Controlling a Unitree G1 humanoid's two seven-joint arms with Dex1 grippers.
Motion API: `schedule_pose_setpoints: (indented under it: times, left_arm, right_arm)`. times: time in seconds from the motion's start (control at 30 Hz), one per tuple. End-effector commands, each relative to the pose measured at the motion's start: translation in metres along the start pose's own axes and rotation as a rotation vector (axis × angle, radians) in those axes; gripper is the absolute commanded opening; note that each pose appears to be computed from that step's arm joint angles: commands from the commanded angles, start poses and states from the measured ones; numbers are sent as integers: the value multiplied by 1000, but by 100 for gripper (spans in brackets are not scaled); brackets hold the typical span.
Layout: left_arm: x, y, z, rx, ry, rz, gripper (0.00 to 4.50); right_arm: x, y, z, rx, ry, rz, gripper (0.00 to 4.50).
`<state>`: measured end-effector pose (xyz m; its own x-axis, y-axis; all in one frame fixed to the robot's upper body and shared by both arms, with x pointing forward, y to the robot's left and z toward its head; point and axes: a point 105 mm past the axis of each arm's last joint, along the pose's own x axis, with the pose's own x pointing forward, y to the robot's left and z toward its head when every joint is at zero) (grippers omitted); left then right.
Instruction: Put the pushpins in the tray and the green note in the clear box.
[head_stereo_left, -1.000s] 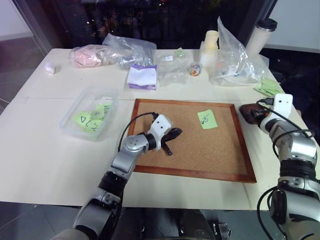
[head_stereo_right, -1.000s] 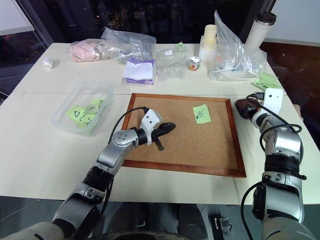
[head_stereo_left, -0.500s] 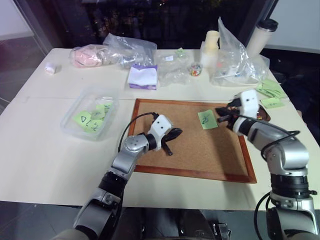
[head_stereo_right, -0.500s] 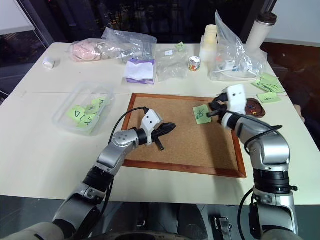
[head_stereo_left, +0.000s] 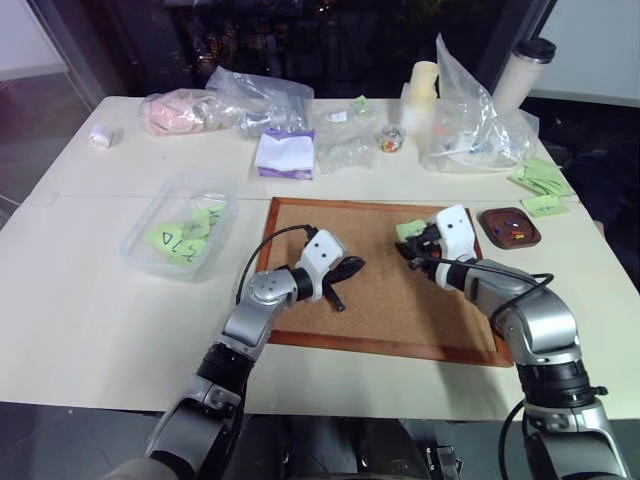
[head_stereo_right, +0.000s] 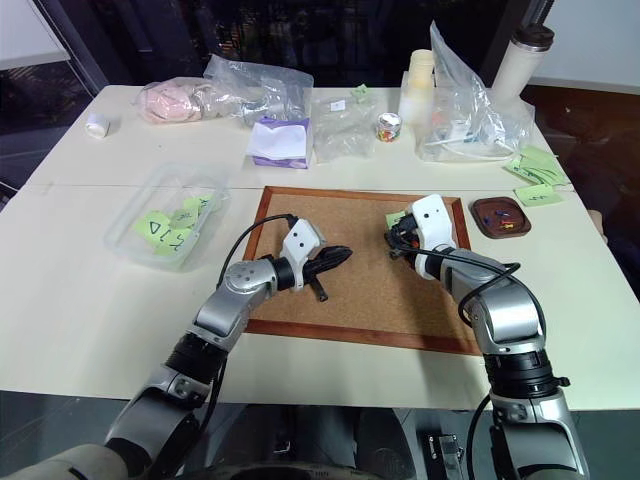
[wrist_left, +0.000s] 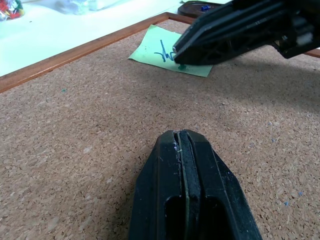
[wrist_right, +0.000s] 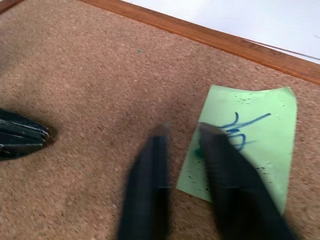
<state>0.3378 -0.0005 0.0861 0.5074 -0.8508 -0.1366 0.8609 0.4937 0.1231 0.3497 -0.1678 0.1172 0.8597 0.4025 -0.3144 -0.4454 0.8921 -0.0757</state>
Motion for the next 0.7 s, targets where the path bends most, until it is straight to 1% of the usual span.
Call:
schedule_pose_setpoints:
  times: [0.03,0.07,0.1,0.3,0.37,0.4,0.5,0.6,0.7]
  left_arm:
    - [-4,-4,-23,-40,72,0,0]
    - [-4,-4,-23,-40,71,1,0]
    - [-4,-4,-23,-39,71,1,0]
    - [-4,-4,-23,-37,72,1,0]
    - [-4,-4,-23,-34,72,2,0]
    - [-4,-4,-23,-33,73,2,0]
    - [-4,-3,-23,-32,73,4,0]
    - [-4,-3,-23,-32,74,6,0]
    - [-4,-3,-24,-37,76,6,0]
  right_arm:
    - [-1,-3,15,-30,-52,-16,287]
    - [-1,-3,14,-32,-49,-15,344]
    - [0,-3,13,-31,-47,-14,387]
    - [5,-4,8,-20,-37,-15,387]
    - [8,-4,2,-10,-24,-10,338]
    - [9,-5,-1,-8,-18,-9,305]
    - [10,-6,-5,-8,-11,-14,158]
    - [11,-8,-1,-5,-23,-17,9]
    - [7,-8,8,-12,-49,-12,4]
